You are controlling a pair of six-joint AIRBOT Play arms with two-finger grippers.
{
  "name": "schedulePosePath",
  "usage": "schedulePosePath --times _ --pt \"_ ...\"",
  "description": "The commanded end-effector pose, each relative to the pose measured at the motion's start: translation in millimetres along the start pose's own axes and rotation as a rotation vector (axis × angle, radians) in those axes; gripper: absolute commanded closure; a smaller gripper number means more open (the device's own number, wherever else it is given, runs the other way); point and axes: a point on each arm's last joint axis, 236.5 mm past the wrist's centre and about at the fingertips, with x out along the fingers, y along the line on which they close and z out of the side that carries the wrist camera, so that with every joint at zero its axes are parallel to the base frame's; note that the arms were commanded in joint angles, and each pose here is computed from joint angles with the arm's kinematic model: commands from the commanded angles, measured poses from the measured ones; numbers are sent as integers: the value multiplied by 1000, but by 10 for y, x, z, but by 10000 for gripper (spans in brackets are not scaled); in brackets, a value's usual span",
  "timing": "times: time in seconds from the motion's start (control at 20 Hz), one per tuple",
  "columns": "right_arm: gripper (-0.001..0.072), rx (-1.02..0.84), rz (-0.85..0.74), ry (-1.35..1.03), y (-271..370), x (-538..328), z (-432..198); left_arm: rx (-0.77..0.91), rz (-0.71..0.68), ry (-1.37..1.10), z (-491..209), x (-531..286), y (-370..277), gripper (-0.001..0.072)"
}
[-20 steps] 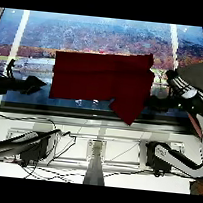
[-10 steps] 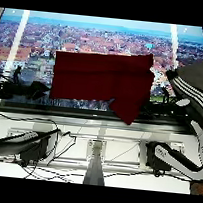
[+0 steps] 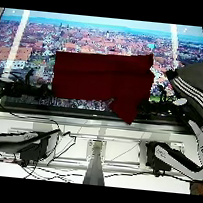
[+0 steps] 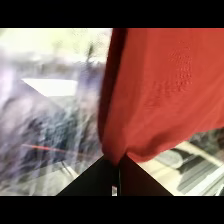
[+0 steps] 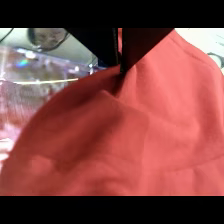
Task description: Fold the clothes and pants, and hang the long-sleeved shirts on hangers.
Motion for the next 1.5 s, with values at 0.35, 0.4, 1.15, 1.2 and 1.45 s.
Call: schedulePosePath --times 0.35,0.4,1.15,1.2,1.45 --pt "692 -31 336 -468 1289 -1073 1483 329 -120 -452 1594 -904 -1402 701" --pt "693 -40 303 -566 1308 -1215 1726 348 -80 -526 1796 -963 -1477 701" --pt "21 -85 114 -700 1268 -742 3038 176 40 -669 2485 -332 -1066 -6" --pt "21 -113 93 -677 1230 -715 2998 165 25 -651 2453 -376 -1015 -5" --pt "24 -171 52 -621 1175 -630 2893 42 126 -589 2319 -653 -305 5"
